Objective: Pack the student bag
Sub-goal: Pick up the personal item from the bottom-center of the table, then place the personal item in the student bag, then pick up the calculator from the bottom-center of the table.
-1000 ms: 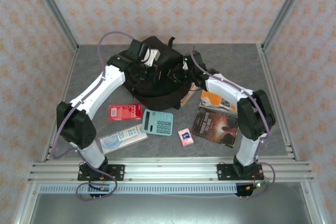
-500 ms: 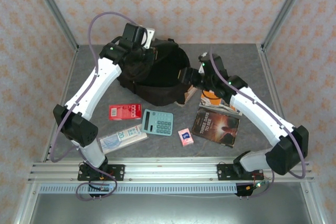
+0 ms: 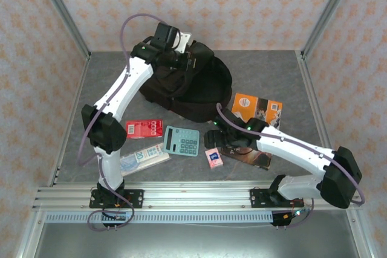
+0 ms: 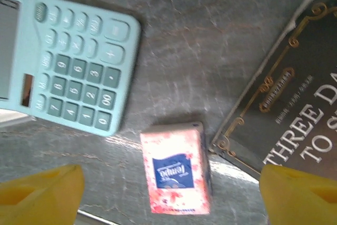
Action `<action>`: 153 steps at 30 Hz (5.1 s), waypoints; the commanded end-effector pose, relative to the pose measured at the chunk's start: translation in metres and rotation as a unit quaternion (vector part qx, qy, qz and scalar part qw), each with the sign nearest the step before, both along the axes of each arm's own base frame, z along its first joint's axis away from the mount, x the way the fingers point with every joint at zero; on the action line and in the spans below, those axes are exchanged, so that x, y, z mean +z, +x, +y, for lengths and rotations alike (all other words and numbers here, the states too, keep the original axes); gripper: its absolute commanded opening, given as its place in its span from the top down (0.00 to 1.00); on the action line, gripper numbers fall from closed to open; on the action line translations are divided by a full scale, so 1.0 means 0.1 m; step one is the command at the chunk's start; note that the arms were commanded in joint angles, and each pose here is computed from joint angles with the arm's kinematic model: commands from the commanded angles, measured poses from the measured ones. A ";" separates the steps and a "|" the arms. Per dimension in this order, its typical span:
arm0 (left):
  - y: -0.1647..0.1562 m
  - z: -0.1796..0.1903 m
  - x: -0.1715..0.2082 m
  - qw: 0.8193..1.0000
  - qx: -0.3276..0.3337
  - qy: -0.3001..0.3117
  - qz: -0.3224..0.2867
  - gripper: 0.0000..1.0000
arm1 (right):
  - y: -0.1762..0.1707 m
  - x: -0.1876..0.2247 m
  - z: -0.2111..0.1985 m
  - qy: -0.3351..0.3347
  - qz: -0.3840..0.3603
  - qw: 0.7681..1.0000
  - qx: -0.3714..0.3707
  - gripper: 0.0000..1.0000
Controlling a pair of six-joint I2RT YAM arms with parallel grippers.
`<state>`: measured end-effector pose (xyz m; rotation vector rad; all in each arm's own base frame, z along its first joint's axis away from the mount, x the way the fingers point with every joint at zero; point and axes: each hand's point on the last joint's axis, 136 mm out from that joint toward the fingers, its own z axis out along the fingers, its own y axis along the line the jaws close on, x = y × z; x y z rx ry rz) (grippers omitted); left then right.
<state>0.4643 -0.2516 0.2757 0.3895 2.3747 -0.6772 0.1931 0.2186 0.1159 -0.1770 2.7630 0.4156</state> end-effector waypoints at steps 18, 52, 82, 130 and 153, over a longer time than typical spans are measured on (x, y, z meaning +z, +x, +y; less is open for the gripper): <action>-0.08 0.09 0.13 0.998 0.037 -0.041 0.011 0.97 | -0.14 -0.75 0.13 -0.149 0.011 0.989 0.013 0.21; -0.15 0.40 0.44 0.991 0.092 -0.092 -0.020 0.99 | 0.47 1.12 0.21 0.143 -0.109 0.981 -0.071 0.91; -0.14 0.78 0.81 0.972 0.141 -0.184 -0.046 1.00 | 2.96 0.92 1.91 0.331 -0.002 0.934 -0.137 0.29; 0.08 1.93 0.13 0.923 0.354 -0.152 -0.007 1.00 | 0.78 -0.10 1.84 -0.243 -0.030 0.969 -0.021 0.23; 0.08 1.90 0.14 0.920 0.352 -0.174 0.000 1.00 | 0.52 -0.73 1.94 -0.282 0.010 0.959 -0.018 0.45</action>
